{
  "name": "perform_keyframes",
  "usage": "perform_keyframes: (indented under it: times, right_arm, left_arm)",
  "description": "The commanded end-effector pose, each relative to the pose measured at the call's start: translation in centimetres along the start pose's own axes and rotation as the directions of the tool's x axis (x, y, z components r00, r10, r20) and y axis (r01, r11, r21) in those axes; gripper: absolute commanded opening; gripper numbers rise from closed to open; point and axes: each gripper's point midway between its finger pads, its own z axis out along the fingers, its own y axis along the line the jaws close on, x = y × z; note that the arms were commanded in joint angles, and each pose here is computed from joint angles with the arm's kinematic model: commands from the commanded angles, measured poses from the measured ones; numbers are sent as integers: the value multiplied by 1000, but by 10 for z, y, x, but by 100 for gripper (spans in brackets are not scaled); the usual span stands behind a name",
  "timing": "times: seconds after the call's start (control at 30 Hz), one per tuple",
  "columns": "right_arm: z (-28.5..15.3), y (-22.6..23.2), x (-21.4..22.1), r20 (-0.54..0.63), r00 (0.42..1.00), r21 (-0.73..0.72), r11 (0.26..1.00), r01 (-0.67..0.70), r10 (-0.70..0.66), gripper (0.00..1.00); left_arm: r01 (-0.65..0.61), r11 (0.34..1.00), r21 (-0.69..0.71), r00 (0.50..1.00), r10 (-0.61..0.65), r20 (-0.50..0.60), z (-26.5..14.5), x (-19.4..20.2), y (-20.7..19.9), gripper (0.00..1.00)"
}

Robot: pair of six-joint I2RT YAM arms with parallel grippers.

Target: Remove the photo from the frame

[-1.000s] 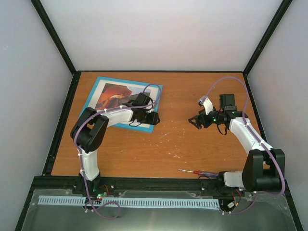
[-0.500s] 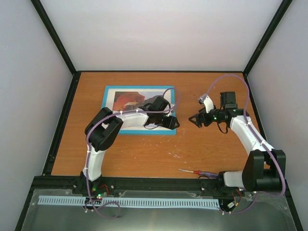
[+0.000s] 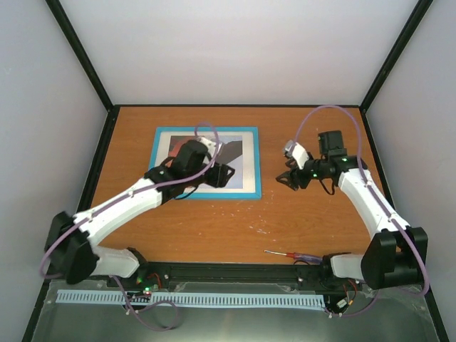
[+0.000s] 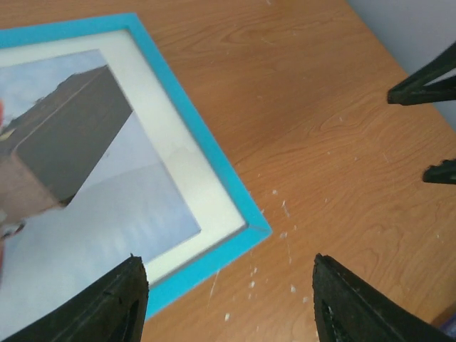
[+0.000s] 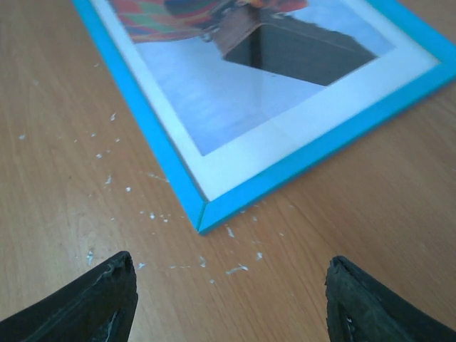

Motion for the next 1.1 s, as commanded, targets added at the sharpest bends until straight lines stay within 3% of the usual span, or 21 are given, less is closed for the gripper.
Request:
perform_keyframes:
  times: [0.0,0.13,0.37,0.8,1.07]
  right_arm:
    - [26,18,3,-113,985,-46,991,129,-134,71]
    - [57,41,7,-198,945,-119,963,241,-261,67]
    - [104,60,14,-273,860,-213,899,383,-431,61]
    - [167,67,31,-381,809,-285,889,359,-448,51]
    - [179,69,44,-418,785,-307,885,351,-457,49]
  left_arm:
    - [18,997,-81,1000,-19,-16,-37,26,18,62]
    - [48,997,-55,998,-46,45,-70,27,14,61]
    - [68,993,-100,998,-68,2,-74,54,28,62]
    - [76,989,-131,997,-78,-9,-70,68,37,62]
    - [56,985,-164,998,-63,-32,-66,74,44,68]
